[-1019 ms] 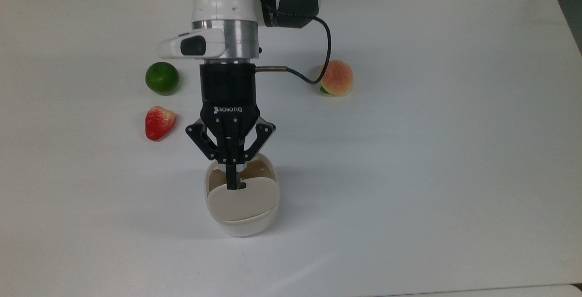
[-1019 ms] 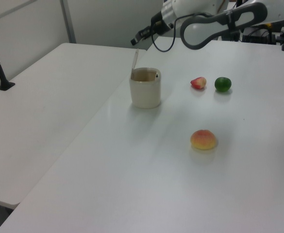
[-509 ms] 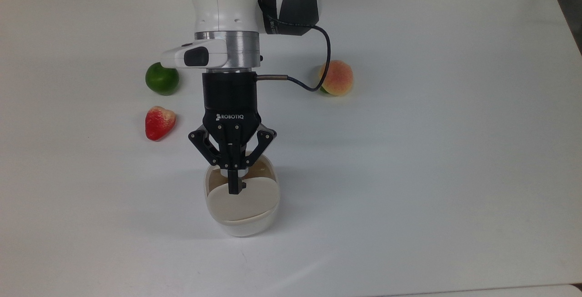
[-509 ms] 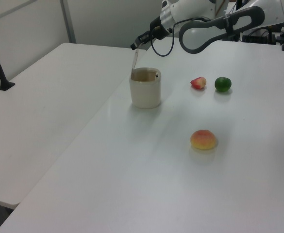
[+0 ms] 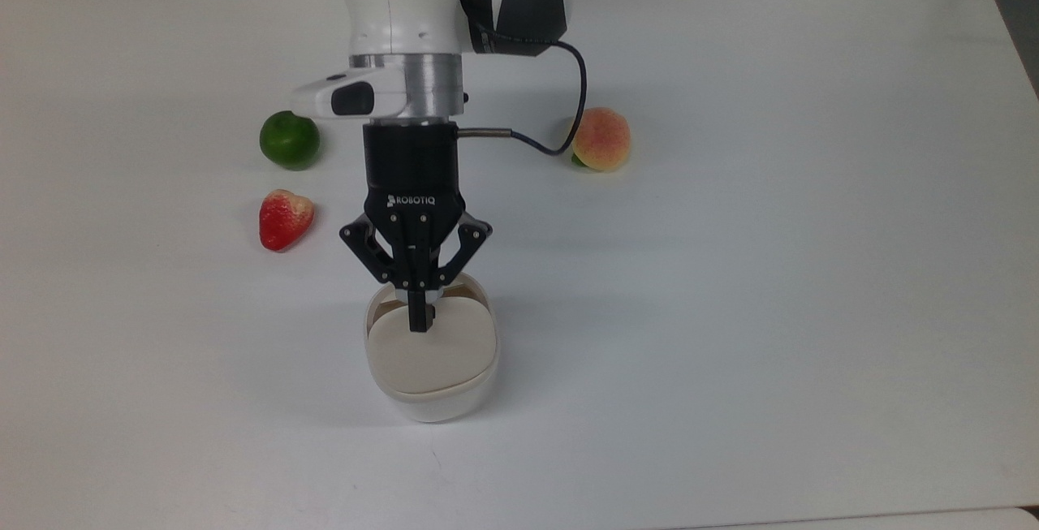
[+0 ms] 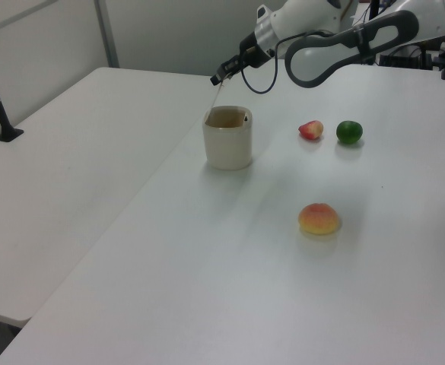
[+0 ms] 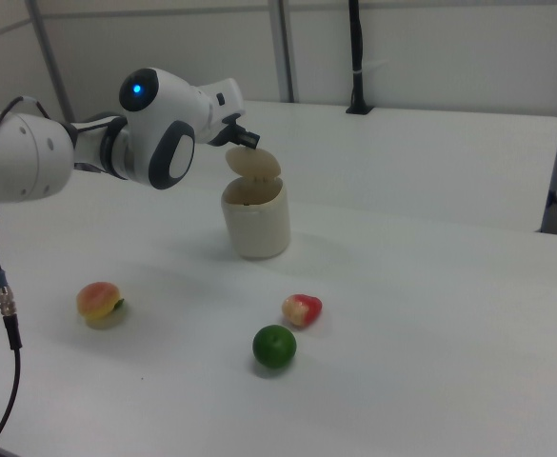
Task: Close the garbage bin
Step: 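Push the raised lid down with the gripper fingertips until it shuts, then press the gripper on the closed lid to seat it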
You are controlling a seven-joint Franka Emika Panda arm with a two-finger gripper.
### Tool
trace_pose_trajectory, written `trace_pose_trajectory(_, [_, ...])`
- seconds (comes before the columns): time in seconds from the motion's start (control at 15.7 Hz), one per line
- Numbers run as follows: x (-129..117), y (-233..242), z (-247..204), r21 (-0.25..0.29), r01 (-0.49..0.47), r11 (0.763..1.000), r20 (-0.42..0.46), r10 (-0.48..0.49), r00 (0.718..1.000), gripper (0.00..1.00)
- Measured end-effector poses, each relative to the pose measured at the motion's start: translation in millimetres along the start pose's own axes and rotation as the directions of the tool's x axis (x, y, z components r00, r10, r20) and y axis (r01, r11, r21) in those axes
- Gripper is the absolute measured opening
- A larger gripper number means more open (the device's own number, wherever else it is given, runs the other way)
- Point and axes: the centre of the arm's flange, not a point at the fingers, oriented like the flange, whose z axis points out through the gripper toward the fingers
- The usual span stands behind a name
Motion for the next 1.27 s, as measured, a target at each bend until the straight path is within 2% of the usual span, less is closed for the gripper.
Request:
trace_pose_trajectory(0.51, [-30.8, 8.3, 3.0, -0.019, -0.004, 1.0, 0.111, 0.006, 0.994, 0.01])
trace_pose_trajectory(0.83, [-42.3, 16.5, 9.7, -0.037, -0.008, 0.999, 0.21, 0.015, 0.977, 0.01])
trace_pose_trajectory(1.27, [-55.3, 20.9, 15.1, -0.046, -0.008, 0.999, 0.252, 0.019, 0.968, 0.01])
